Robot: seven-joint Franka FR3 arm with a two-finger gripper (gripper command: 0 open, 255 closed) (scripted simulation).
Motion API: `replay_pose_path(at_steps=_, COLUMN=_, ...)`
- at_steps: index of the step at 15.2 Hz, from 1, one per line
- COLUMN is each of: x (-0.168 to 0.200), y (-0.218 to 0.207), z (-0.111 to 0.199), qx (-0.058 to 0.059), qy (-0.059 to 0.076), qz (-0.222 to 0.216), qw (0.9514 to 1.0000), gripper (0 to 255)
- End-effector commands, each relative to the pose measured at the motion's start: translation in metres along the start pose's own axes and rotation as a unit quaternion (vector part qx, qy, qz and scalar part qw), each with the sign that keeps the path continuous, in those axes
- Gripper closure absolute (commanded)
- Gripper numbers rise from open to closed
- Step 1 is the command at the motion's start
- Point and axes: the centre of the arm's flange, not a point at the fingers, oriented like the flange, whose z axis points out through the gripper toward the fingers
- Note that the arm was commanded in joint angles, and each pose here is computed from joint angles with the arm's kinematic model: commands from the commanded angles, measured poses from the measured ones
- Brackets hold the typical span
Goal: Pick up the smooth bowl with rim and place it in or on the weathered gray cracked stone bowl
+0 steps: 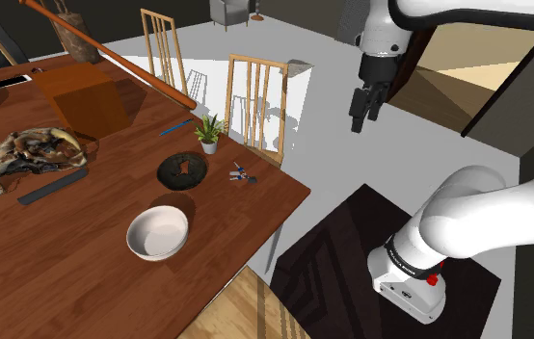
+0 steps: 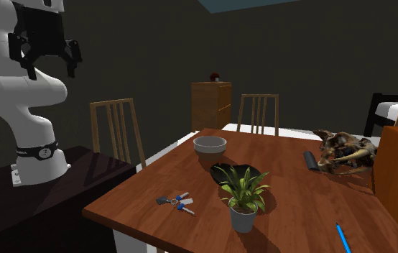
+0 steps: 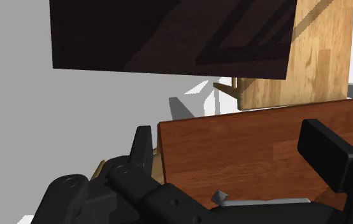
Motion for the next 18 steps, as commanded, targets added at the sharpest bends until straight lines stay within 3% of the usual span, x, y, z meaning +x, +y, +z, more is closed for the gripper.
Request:
replay_pose_path(at_steps=1, x=0.000, y=0.000, z=0.000, qx=0.000, qy=0.000, qz=0.000, qw=1.0000, gripper=0)
replay_pose_path(at_steps=18, x=0.121, y=-0.137, z=0.109, qx=0.015, qy=0.046, qz=-0.027, qw=0.9985, gripper=0)
